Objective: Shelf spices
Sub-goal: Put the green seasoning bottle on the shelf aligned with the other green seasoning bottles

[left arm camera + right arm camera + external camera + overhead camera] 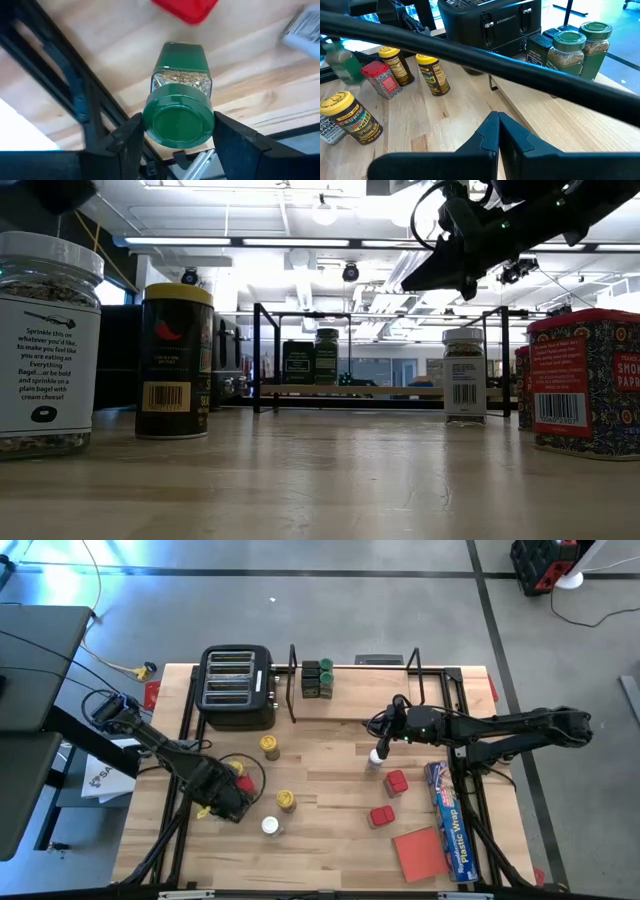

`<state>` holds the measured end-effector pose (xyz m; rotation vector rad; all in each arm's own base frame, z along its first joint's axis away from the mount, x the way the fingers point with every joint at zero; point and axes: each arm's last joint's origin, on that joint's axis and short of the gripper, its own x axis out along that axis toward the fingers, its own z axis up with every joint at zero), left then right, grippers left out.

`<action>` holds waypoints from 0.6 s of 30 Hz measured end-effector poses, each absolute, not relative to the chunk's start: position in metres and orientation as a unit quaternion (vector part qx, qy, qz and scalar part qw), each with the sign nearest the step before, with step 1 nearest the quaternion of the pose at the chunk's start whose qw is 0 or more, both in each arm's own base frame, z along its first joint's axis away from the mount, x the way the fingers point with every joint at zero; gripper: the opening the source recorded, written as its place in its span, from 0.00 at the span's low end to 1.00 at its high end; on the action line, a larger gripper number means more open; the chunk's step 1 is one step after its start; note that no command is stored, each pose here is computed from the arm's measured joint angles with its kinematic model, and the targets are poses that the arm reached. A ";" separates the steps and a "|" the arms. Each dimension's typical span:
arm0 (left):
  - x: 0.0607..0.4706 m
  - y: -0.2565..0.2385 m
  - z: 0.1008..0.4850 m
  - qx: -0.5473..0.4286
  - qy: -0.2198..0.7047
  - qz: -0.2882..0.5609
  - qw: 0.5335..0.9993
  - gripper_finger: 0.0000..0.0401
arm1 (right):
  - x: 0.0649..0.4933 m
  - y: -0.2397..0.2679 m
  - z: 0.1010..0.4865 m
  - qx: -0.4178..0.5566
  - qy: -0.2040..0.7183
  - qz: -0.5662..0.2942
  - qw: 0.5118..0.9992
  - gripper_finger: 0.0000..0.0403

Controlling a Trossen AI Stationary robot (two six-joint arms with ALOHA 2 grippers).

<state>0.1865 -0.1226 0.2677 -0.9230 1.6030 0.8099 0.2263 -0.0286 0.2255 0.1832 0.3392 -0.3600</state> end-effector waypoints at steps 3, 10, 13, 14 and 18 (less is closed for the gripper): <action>0.192 -0.116 0.291 -0.381 0.668 0.321 0.553 0.50 | 0.226 -0.029 0.226 0.091 0.167 -0.178 0.966 0.00; 0.215 -0.089 0.342 -0.386 0.606 0.253 0.648 0.50 | 0.227 -0.029 0.226 0.091 0.164 -0.177 0.966 0.00; 0.227 -0.066 0.351 -0.365 0.589 0.242 0.679 0.49 | 0.227 -0.029 0.226 0.091 0.164 -0.177 0.966 0.00; 0.232 -0.057 0.351 -0.355 0.586 0.240 0.688 0.49 | 0.227 -0.029 0.226 0.091 0.164 -0.177 0.966 0.00; 0.260 -0.021 0.343 -0.306 0.591 0.221 0.713 0.47 | 0.227 -0.029 0.226 0.091 0.164 -0.178 0.966 0.00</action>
